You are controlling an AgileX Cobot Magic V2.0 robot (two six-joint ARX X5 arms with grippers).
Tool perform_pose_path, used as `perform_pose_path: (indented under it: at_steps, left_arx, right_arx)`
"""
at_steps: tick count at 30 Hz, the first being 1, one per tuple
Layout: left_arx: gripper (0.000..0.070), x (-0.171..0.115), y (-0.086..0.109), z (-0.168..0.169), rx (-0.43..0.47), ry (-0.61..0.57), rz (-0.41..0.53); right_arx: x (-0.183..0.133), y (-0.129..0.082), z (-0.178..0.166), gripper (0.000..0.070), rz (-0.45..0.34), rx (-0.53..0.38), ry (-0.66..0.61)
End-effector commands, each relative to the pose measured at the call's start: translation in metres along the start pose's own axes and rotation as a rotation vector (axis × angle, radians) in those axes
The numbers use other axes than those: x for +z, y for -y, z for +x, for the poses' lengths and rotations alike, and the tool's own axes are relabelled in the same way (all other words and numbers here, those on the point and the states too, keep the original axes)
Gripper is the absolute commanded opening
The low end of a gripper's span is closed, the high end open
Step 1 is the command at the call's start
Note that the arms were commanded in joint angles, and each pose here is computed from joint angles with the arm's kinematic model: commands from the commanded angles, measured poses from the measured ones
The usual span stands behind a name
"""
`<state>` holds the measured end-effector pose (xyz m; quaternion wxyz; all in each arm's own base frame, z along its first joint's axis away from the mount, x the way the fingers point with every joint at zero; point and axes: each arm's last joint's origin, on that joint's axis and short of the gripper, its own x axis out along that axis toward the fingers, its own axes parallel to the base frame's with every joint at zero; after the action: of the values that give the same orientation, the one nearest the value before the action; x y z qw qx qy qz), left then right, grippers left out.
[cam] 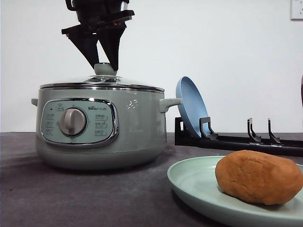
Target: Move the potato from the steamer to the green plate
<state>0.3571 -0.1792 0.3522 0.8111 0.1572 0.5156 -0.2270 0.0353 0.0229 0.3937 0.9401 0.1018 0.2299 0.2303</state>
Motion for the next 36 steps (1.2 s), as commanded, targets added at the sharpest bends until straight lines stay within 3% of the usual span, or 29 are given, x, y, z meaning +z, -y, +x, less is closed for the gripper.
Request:
perform_pose_path:
  at_steps: [1, 10, 13, 17, 19, 27, 36]
  left_arx:
    - [0.0, 0.006, 0.003, 0.004, 0.0, 0.01, 0.034]
    - [0.0018, 0.005, 0.003, 0.004, -0.003, -0.006, 0.034]
    - [0.0201, 0.005, 0.003, 0.004, -0.002, 0.001, 0.022]
    - [0.0587, 0.005, 0.003, -0.003, 0.0, 0.021, 0.005]
    - [0.07, 0.004, 0.004, -0.013, 0.002, 0.045, -0.003]
    - [0.07, -0.019, 0.007, -0.083, 0.009, 0.158, -0.031]
    - [0.07, -0.075, 0.013, -0.173, 0.02, 0.335, -0.037]
  right_arx:
    - [0.004, -0.002, -0.003, 0.0648, 0.007, 0.019, 0.018]
    - [0.004, -0.002, -0.003, 0.0648, 0.007, 0.019, 0.018]
    - [0.004, -0.002, -0.003, 0.0648, 0.007, 0.019, 0.018]
    - [0.004, -0.002, -0.003, 0.0648, 0.007, 0.019, 0.018]
    - [0.004, -0.002, -0.003, 0.0648, 0.006, 0.02, 0.018]
    - [0.004, -0.003, -0.003, 0.0648, -0.033, 0.061, 0.003]
    - [0.001, -0.002, -0.003, 0.0648, -0.076, 0.052, -0.022]
